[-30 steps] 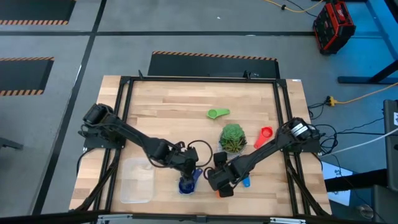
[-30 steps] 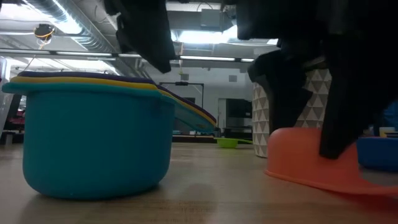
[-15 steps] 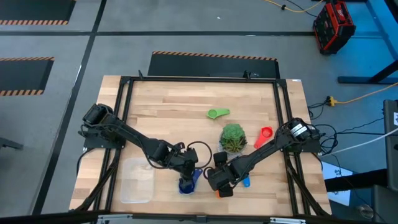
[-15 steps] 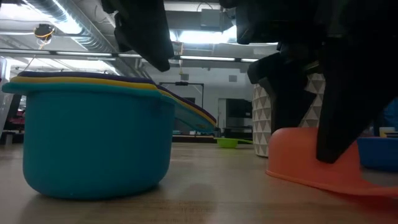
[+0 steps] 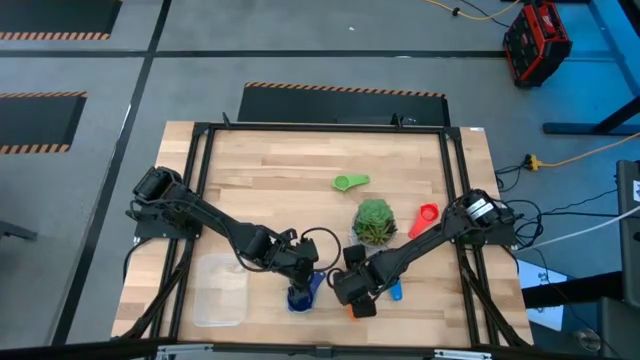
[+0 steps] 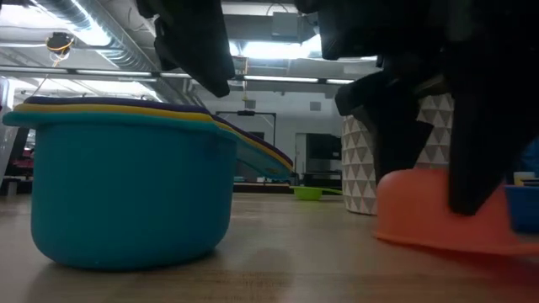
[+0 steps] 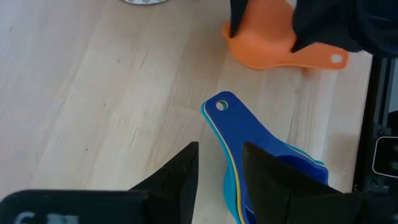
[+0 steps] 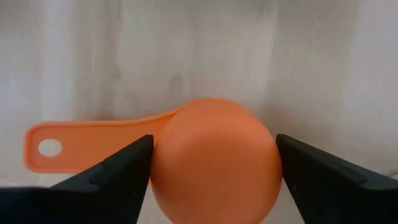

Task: Nest measuring cups in basket
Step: Stack the orange measuring cup on top of the dark blue measuring cup

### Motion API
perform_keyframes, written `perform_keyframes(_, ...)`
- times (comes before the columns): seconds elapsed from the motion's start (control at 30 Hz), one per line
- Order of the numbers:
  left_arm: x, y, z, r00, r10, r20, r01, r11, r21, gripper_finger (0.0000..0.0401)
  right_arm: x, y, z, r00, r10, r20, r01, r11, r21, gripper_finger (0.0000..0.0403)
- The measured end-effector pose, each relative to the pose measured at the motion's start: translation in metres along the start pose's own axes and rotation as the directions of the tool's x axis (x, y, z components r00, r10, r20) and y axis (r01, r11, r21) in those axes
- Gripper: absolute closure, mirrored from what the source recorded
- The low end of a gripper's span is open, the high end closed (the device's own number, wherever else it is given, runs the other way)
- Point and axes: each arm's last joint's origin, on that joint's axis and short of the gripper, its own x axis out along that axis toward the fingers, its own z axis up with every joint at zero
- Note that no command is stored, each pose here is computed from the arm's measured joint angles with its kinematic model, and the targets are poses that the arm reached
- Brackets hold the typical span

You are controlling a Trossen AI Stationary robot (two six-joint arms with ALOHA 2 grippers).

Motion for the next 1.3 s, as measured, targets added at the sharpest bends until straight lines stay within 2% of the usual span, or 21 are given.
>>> perform_keyframes(0.13,0.000,-0.001,-0.001,1.000,-0.002,-0.001,0.002,1.000,0.012,0.0286,-0.011,0.006,0.010,0.996,0.095,-0.004,-0.095,0.996,-0.005,0.0081)
perform_keyframes(0.4,-0.013,-0.019,-0.014,0.998,-0.058,-0.003,0.058,0.988,0.143,0.0286,-0.036,0.013,0.026,0.974,0.224,-0.017,-0.224,0.974,-0.026,0.0081)
perform_keyframes(0.63,-0.034,-0.046,-0.043,0.994,-0.112,0.001,0.107,0.955,0.277,0.0286,-0.060,0.018,0.043,0.948,0.318,0.026,-0.317,0.948,-0.041,0.0081)
perform_keyframes(0.8,-0.047,-0.070,-0.065,0.983,-0.172,0.058,0.143,0.933,0.332,0.0286,-0.074,0.012,0.056,0.916,0.398,0.059,-0.396,0.918,-0.034,0.0080)
perform_keyframes(0.93,-0.059,-0.091,-0.077,0.954,-0.243,0.177,0.160,0.909,0.385,0.0286,-0.085,0.001,0.067,0.884,0.460,0.082,-0.460,0.888,-0.014,0.0080)
perform_keyframes(1.03,-0.068,-0.104,-0.079,0.908,-0.289,0.302,0.140,0.891,0.431,0.0286,-0.091,-0.009,0.077,0.853,0.506,0.126,-0.512,0.859,0.022,0.0080)
perform_keyframes(1.2,-0.081,-0.117,-0.072,0.814,-0.333,0.476,0.046,0.854,0.519,0.0286,-0.096,-0.021,0.092,0.783,0.580,0.224,-0.605,0.794,0.061,0.0080)
perform_keyframes(1.3,-0.085,-0.121,-0.068,0.775,-0.361,0.518,-0.010,0.813,0.582,0.0286,-0.098,-0.026,0.099,0.759,0.592,0.272,-0.631,0.772,0.080,0.0080)
